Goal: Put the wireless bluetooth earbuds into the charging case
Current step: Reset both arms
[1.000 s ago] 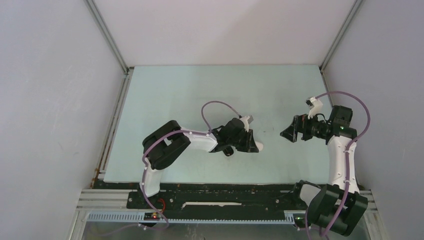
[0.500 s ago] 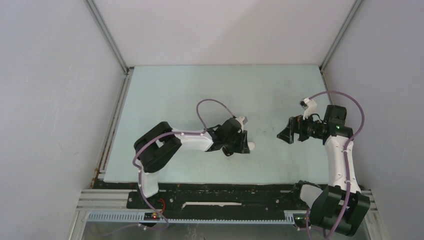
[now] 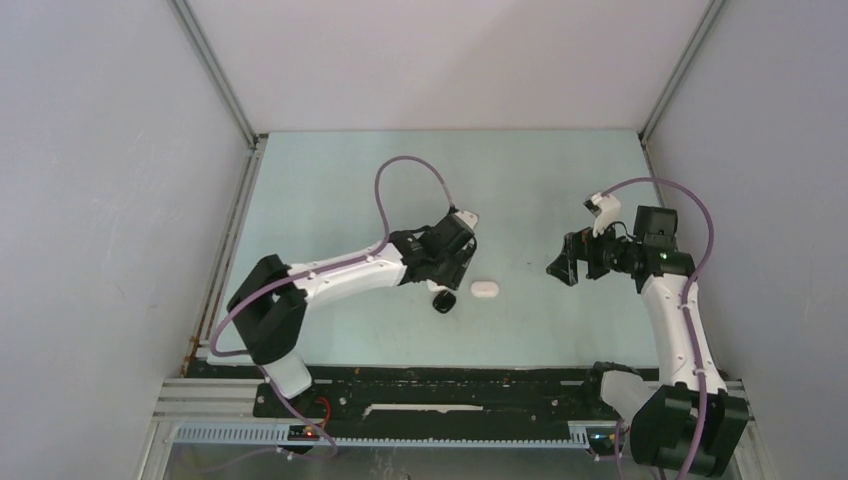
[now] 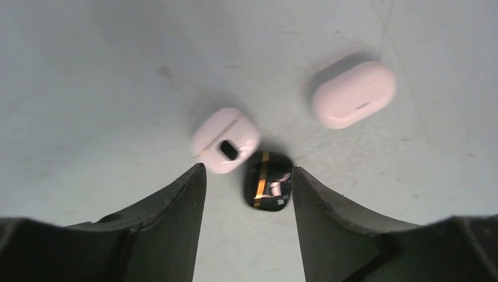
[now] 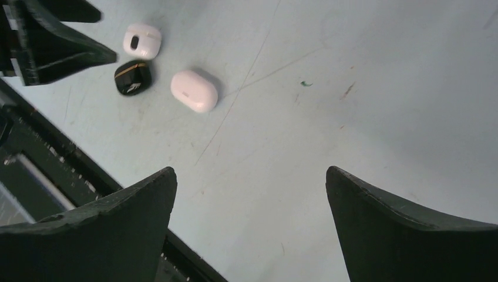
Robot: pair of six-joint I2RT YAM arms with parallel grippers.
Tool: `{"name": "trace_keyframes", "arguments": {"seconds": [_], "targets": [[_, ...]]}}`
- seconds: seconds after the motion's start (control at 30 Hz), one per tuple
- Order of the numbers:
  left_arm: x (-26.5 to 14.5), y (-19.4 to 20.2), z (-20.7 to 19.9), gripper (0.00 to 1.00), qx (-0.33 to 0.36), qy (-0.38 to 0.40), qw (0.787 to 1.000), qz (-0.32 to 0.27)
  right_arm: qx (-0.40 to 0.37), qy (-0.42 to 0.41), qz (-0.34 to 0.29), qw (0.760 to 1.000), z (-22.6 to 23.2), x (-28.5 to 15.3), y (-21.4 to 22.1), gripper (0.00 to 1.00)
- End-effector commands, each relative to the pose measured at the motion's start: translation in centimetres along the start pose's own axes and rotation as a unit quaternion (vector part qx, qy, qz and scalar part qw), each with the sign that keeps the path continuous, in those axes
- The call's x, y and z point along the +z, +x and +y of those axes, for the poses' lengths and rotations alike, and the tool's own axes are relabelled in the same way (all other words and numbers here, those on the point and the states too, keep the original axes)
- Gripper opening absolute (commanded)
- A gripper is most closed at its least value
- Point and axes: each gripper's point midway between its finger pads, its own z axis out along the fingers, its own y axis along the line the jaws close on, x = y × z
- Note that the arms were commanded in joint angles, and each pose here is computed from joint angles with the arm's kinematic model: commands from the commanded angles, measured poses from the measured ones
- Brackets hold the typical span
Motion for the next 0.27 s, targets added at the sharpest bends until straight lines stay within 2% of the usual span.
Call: {"name": "trace_keyframes", "arguments": {"seconds": [0.0, 0.1, 0.23], "targets": [[-5.0, -3.6, 6.1, 0.62, 0.032, -0.100, 0.993, -0.055, -0.037, 0.064, -0.072, 0.995, -0.9, -1.4, -3.6, 1.00], [-5.9, -4.4, 8.2, 0.62, 0.001, -0.098, 0.991, -0.087, -0.057, 0.099, -0.108, 0.988, -1.4, -1.7, -4.1, 1.00], [-7.5, -5.1, 9.2, 0.62, -0.024, -0.065, 0.990, -0.120, -0.046, 0.106, -0.105, 0.988, -1.5, -1.1, -3.9, 1.00]]}}
